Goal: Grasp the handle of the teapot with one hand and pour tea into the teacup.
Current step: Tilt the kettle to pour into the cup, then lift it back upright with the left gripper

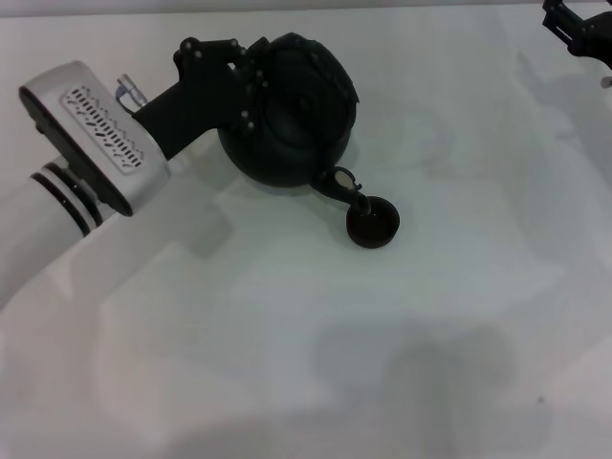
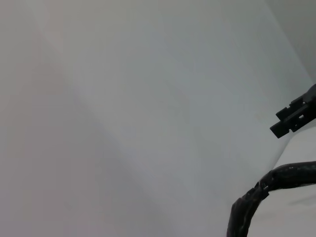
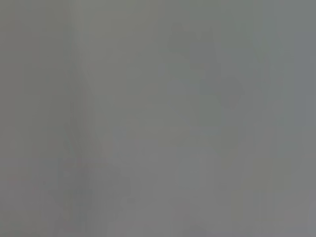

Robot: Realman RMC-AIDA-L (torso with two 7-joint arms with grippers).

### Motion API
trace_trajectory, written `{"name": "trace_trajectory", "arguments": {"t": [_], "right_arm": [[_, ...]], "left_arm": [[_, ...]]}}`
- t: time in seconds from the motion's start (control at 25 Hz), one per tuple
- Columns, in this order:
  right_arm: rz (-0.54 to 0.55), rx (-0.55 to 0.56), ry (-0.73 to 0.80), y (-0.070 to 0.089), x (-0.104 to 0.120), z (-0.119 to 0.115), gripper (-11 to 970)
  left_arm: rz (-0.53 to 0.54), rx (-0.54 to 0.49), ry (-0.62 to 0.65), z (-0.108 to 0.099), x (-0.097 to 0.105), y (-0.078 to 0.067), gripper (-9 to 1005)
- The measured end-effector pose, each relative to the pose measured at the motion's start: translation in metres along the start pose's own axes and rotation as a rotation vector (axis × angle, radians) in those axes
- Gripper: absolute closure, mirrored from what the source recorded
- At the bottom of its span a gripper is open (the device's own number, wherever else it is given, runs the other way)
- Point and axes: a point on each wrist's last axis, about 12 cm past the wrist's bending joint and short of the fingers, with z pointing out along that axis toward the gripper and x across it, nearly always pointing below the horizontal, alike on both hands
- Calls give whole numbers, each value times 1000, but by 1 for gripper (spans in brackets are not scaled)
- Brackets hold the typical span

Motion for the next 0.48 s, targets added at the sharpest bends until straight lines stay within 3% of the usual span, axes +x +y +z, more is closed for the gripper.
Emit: {"name": "trace_trajectory", "arguments": {"t": [0.48], "right_arm": [[2, 3, 0, 0, 0, 0, 91]], "left_arm": [[47, 11, -13, 6, -4, 1, 913]]}}
